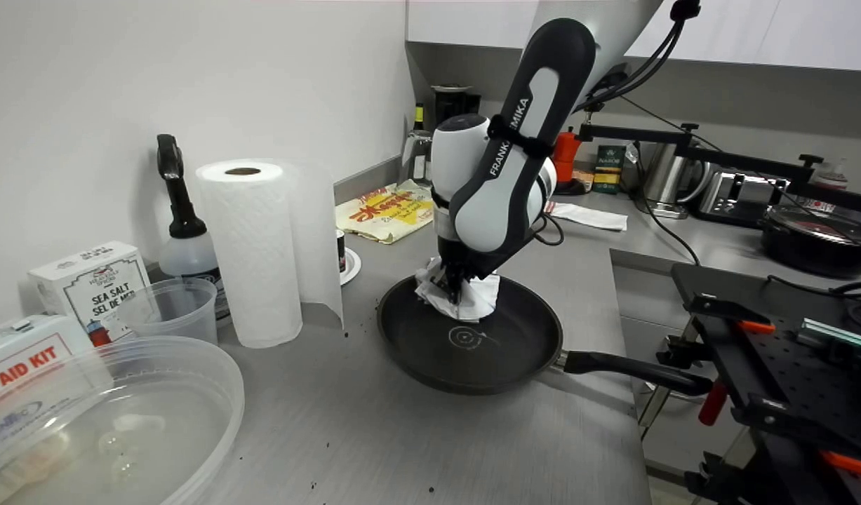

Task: Use the cloth to wipe the pan

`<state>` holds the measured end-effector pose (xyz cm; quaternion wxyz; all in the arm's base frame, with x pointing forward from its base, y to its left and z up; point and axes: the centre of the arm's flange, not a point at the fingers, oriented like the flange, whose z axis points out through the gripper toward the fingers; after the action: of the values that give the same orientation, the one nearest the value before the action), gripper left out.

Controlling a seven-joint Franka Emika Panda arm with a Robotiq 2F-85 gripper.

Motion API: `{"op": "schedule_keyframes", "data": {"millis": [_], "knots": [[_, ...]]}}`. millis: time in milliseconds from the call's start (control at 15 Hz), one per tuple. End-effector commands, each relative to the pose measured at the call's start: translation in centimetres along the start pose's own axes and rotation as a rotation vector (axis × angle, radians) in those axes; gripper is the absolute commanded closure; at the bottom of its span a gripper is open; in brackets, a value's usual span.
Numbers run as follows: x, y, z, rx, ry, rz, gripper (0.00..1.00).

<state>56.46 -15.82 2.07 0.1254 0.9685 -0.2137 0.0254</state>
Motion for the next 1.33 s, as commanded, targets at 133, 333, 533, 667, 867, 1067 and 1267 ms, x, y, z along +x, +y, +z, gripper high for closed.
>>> {"op": "schedule_keyframes", "data": {"millis": [133, 333, 533, 667, 867, 1067, 1267], "knots": [[1.8, -0.7, -2.9, -0.058, 0.162, -0.052, 0.96], [1.9, -0.6, -5.4, -0.043, 0.137, -0.042, 0.96], [0.9, -1.3, -9.2, 0.019, 0.055, -0.024, 0.96], [-0.1, -2.6, -12.4, 0.081, -0.019, -0.027, 0.96], [-2.2, -5.9, -17.0, 0.185, -0.114, -0.046, 0.96], [-6.0, -10.7, -20.1, 0.264, -0.17, -0.111, 0.96], [-10.1, -14.8, -20.1, 0.275, -0.215, -0.17, 0.96]]}}
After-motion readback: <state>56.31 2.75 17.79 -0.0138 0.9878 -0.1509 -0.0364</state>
